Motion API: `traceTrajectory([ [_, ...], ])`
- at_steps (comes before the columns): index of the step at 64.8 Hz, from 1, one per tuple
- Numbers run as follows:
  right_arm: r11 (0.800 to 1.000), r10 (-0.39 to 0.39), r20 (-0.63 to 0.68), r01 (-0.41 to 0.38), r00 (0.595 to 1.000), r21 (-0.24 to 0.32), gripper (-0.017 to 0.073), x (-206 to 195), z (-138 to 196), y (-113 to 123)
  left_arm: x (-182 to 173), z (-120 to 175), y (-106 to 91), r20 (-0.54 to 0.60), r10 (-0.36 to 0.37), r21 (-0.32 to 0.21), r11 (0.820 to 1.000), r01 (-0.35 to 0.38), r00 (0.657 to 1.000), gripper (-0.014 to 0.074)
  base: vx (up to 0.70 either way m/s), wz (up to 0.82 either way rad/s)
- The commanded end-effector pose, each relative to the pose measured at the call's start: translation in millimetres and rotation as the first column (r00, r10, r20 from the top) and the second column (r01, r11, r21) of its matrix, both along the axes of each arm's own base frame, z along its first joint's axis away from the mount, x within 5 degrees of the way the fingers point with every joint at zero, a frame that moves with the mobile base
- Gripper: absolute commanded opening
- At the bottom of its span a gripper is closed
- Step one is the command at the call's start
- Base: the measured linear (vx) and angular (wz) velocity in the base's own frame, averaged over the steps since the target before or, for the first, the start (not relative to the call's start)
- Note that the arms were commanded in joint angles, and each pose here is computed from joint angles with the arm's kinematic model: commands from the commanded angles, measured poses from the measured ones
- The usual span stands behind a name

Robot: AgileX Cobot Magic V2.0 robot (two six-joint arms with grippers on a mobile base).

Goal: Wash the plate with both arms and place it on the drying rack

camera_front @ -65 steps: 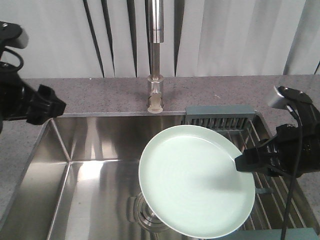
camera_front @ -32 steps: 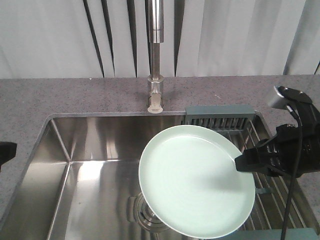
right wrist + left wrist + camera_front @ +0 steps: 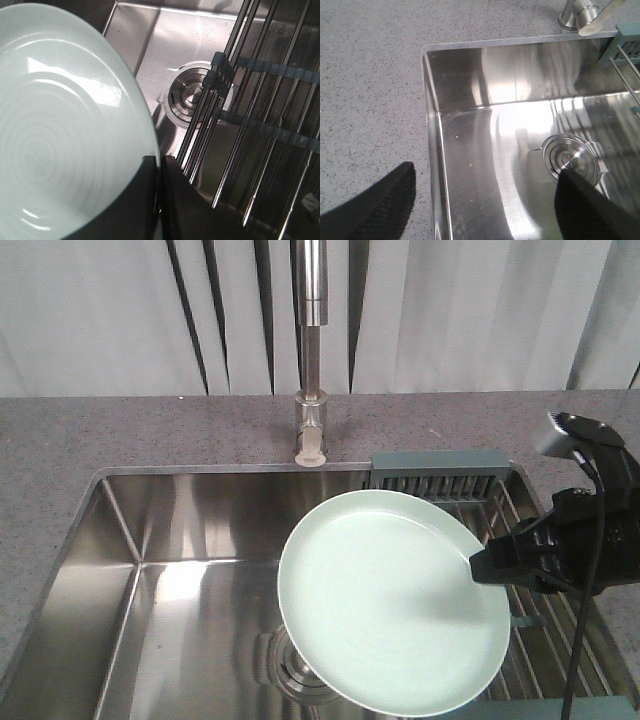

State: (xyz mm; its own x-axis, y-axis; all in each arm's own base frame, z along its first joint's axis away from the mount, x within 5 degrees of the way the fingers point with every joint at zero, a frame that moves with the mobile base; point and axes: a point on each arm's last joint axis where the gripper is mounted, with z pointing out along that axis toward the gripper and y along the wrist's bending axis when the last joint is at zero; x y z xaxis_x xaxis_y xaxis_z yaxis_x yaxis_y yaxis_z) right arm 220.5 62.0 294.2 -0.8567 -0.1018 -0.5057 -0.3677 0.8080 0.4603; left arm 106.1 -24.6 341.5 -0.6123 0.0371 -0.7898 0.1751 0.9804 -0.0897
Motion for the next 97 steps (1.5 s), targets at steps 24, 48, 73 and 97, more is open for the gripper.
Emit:
traceTrajectory([
  [24, 0.999, -0.022, 0.079, 0.018, 0.997, 0.048, -0.0008, 1, 17, 2, 2, 11, -0.6, 0.072, 0.008, -0.027, 1.000, -0.006, 0.997, 0.0533, 0.00, 0.00],
  [48, 0.992, 0.068, 0.111, -0.055, 0.992, -0.115, -0.0004, 0, 10, -6, 2, 11, -0.6, 0.072, 0.008, -0.027, 1.000, -0.006, 0.997, 0.0533, 0.00, 0.00],
  [73, 0.982, 0.160, 0.160, -0.140, 0.974, -0.126, -0.0004, 3, 13, 11, 2, 11, -0.6, 0.072, 0.008, -0.027, 1.000, -0.006, 0.997, 0.0533, 0.00, 0.00],
  [97, 0.945, 0.311, 0.161, -0.287, 0.937, -0.155, -0.0004, 53, 25, 78, 2, 11, -0.8, 0.072, 0.008, -0.031, 1.000, -0.006, 0.997, 0.0533, 0.00, 0.00],
])
